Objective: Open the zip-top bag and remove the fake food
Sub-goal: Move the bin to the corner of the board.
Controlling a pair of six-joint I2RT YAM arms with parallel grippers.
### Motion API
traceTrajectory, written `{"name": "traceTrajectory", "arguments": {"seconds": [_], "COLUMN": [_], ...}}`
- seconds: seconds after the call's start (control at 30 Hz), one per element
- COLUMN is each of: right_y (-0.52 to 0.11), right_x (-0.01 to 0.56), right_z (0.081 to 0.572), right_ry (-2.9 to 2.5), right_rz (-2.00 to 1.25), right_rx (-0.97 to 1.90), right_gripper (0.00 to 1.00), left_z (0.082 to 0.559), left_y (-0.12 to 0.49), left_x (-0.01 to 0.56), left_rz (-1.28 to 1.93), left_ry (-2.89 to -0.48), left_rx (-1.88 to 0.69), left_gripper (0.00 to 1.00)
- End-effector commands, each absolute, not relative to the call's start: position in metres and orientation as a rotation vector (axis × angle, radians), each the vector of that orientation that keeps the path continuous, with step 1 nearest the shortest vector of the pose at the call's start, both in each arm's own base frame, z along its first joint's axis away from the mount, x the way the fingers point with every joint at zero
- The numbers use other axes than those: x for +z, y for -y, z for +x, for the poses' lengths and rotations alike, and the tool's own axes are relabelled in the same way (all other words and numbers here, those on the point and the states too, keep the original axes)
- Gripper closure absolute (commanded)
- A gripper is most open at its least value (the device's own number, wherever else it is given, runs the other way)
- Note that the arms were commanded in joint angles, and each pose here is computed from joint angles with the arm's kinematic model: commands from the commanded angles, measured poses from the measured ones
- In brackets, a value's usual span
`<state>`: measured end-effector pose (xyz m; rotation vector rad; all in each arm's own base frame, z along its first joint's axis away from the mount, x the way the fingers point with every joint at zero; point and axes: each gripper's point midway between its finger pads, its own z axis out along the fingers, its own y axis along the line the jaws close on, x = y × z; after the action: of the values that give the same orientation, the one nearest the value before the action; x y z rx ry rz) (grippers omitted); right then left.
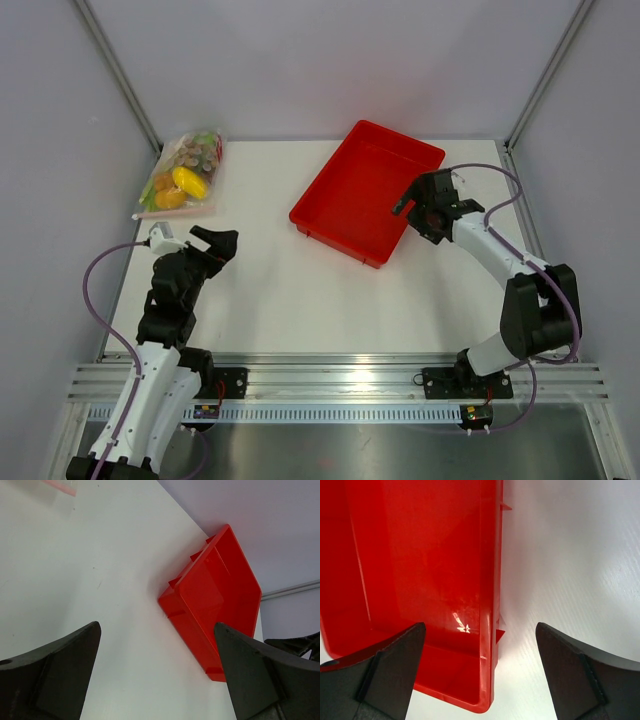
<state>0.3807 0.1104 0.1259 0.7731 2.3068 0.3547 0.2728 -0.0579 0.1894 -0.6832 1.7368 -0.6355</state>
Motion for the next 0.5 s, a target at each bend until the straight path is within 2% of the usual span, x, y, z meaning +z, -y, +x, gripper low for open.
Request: {"name": "traceTrajectory", "arguments": {"seconds": [0.0, 0.17, 0.4, 0.47], "right_y": [-0.113, -0.121, -0.126, -0.127], "right_x": [0.135, 0.125, 0.108, 0.105], "right_z": [0.384, 0.385, 0.388, 0.390], "right_ry": [-2.315, -2.354, -2.405, -2.414], "right_rz": [0.706, 0.701, 0.715, 0.718], "right_rx": [0.265, 0.247, 0.214, 0.209], "right_gripper": [0.00, 0.02, 0.17, 0.24], "left_z": [0.275, 0.275, 0.276, 0.276], "left_y": [0.063, 0.064, 0.065, 0.065], "left_x": [0.224, 0.225, 0.223, 0.223], "left_rz": [-0.620, -0.618, -0.618, -0.616], "left_ry": [-1.665, -1.666, -1.675, -1.674], "left_rx": [-0.681, -0.684, -0.685, -0.687], "left_gripper": [0.01, 0.01, 0.01, 0.01]}}
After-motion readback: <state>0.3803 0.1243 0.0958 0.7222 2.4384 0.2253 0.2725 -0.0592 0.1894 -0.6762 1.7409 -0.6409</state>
